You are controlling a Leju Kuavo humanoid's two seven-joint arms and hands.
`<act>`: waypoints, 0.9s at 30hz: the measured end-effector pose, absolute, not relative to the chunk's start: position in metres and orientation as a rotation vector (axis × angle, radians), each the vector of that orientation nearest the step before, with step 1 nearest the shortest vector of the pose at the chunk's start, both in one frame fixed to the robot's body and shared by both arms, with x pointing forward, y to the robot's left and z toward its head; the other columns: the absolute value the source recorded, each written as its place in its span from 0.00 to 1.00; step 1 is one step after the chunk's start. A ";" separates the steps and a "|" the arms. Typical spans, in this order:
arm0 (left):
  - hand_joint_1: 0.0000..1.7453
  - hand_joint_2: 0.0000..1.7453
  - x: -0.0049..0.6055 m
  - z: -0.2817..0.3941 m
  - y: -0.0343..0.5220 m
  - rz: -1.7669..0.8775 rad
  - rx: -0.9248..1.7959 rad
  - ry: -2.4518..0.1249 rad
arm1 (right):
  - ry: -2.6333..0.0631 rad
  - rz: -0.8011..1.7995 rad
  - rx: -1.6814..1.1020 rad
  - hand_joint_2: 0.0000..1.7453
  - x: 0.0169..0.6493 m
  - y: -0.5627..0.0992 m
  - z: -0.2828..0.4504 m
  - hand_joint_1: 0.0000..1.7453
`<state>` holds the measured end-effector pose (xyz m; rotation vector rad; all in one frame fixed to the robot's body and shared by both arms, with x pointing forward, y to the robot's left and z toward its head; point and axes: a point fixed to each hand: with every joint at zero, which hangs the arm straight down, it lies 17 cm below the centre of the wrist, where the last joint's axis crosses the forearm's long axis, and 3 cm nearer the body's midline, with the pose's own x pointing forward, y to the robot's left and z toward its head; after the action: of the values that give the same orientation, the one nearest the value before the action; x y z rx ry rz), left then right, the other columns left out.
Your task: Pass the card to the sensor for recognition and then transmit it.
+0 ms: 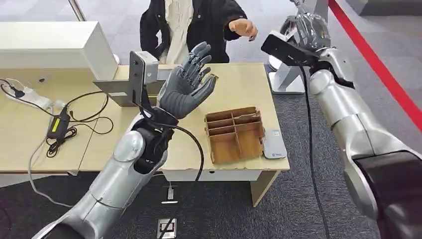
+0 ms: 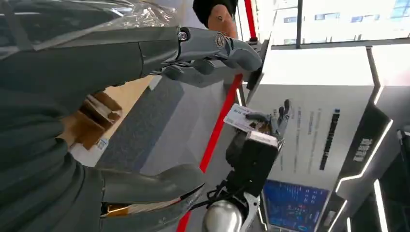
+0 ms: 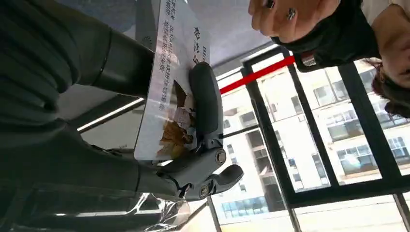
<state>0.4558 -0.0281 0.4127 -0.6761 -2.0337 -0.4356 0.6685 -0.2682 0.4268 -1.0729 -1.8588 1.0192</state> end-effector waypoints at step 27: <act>0.00 1.00 0.454 0.407 -0.039 -0.489 -0.693 -1.992 | -1.521 0.985 -1.100 1.00 0.690 -0.286 0.393 1.00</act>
<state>0.4535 -0.0391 0.4068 -0.6932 -1.9922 -0.4891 0.6899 -0.2857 0.3929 -1.1002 -1.5205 0.9853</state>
